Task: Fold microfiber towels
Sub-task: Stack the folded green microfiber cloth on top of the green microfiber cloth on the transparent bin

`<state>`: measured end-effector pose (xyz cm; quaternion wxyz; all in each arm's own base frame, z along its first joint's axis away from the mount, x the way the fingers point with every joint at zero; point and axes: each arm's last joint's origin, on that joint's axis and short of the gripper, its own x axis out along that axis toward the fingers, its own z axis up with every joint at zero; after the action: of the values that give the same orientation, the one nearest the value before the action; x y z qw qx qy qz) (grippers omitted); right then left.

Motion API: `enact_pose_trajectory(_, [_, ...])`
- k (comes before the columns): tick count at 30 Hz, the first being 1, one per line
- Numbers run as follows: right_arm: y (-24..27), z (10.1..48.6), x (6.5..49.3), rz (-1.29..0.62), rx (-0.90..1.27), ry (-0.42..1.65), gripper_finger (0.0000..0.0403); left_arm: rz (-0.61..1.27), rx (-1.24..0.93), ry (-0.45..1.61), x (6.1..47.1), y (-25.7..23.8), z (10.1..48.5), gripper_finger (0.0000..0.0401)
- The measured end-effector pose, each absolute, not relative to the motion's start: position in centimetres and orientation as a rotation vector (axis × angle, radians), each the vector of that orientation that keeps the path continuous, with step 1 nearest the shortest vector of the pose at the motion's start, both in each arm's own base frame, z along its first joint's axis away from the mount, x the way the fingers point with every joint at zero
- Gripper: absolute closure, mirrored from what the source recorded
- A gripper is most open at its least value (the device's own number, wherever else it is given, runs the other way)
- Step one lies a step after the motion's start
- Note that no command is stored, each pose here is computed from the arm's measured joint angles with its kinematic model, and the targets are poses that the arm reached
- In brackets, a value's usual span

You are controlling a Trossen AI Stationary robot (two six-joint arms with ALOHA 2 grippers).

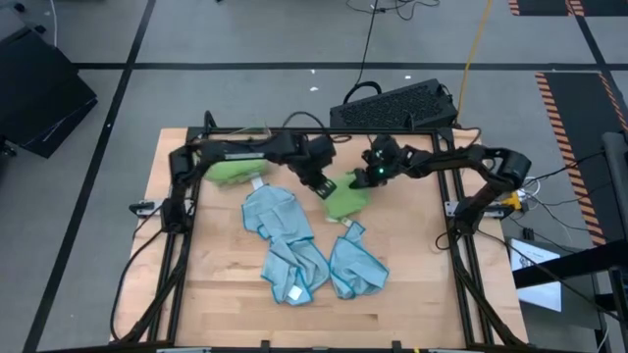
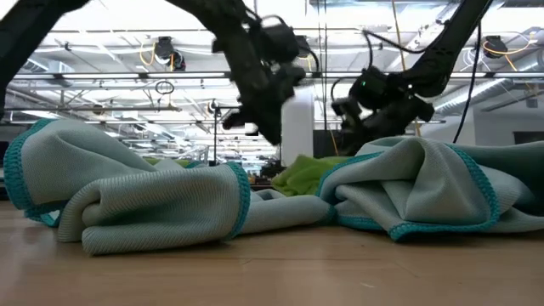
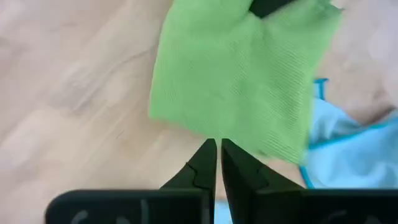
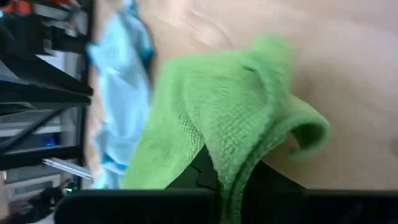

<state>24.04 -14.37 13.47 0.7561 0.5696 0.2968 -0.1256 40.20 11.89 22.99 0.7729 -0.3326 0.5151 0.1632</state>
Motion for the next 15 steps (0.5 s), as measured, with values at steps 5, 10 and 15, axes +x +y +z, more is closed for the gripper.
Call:
enact_pose_trajectory(5, [-14.8, 16.2, 23.9, -0.204, 1.179, 0.509, 0.04, 0.413, -0.772, 1.045, 38.5, 12.7, 26.1, 0.0315])
enact_pose_trajectory(10, [-14.4, 18.9, 23.5, -0.162, 1.132, 0.41, 0.04, 0.453, -0.827, 0.925, 36.8, 12.9, 29.7, 0.0213])
enact_pose_trajectory(15, [-14.2, 21.6, 22.7, -0.14, 1.145, 0.289, 0.04, 0.521, -0.817, 0.805, 34.3, 12.5, 33.5, 0.0145])
